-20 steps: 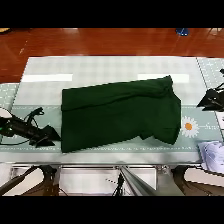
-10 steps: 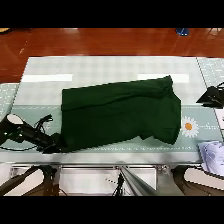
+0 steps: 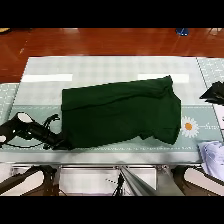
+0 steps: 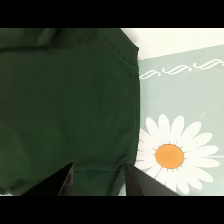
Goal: Fold the shirts.
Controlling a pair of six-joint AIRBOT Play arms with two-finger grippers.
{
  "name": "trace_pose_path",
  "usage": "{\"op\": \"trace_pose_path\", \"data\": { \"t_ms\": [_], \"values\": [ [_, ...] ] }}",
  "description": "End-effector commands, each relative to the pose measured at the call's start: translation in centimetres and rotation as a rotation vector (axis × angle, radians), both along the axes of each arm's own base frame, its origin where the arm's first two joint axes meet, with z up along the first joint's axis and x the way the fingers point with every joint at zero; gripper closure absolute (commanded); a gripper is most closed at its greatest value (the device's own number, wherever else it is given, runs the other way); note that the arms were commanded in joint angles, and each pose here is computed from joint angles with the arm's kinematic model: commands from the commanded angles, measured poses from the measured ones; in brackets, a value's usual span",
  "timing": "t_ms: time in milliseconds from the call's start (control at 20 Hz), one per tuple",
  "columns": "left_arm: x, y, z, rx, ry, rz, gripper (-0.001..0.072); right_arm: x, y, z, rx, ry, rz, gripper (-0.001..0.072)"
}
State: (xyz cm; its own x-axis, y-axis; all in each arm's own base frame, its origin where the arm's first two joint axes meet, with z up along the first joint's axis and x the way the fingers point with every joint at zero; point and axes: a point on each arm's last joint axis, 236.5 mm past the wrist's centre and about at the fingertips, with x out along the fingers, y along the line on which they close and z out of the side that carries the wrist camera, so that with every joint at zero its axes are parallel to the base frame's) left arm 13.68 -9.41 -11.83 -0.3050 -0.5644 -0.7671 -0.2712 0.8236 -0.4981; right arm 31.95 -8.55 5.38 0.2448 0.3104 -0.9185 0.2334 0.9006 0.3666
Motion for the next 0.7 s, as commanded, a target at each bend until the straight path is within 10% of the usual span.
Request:
{"op": "trace_pose_path", "data": {
  "t_ms": [0, 200, 650],
  "values": [
    [1.1, 0.4, -0.7, 0.024, -0.067, -0.013, 0.0684, -2.1, -0.6, -1.8, -0.037, 0.079, 0.009, 0.0289],
    [1.4, 0.4, -0.2, 0.024, -0.098, -0.022, 0.0685, -7.7, 4.0, -8.8, 0.132, 0.247, 0.087, 0.0165],
    [1.4, 0.1, 0.5, 0.007, -0.105, -0.022, 0.0684, -11.1, 6.7, -16.7, 0.166, 0.276, -0.013, 0.0192]
  ]
}}
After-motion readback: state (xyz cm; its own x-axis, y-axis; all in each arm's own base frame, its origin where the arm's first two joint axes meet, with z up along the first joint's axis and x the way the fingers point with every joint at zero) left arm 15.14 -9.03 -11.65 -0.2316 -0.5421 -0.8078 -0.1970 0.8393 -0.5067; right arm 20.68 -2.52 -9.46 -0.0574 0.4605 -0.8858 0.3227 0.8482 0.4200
